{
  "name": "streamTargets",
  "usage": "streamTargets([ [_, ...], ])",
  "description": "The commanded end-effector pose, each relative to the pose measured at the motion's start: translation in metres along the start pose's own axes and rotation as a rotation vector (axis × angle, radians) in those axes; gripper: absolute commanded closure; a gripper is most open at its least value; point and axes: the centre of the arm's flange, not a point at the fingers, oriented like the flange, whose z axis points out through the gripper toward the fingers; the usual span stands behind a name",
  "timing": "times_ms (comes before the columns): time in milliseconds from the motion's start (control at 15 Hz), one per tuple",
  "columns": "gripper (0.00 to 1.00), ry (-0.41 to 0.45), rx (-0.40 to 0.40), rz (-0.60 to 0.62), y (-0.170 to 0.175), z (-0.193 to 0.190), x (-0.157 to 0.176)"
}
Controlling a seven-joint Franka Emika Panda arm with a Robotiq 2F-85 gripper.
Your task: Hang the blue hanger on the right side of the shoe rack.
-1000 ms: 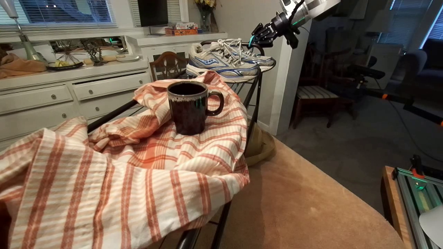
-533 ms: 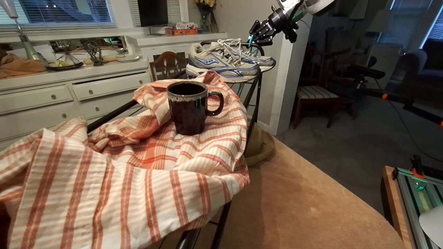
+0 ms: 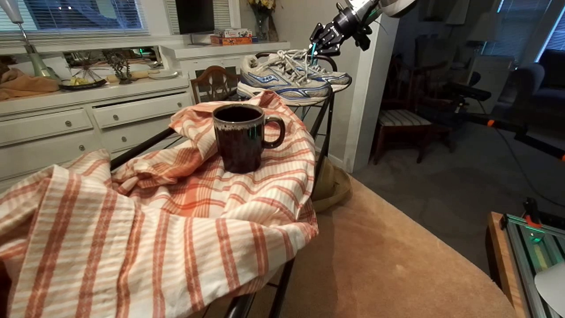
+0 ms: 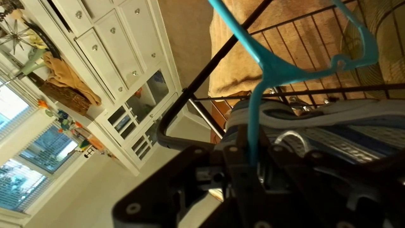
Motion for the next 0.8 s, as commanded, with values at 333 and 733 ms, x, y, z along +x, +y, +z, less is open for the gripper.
streamTargets([
  [333,0.94,0.012,0.063,-0.058,0.016,0.047,0.006],
  [733,0.44,-0.004,0.046,-0.069,0.024,0.045,0.006],
])
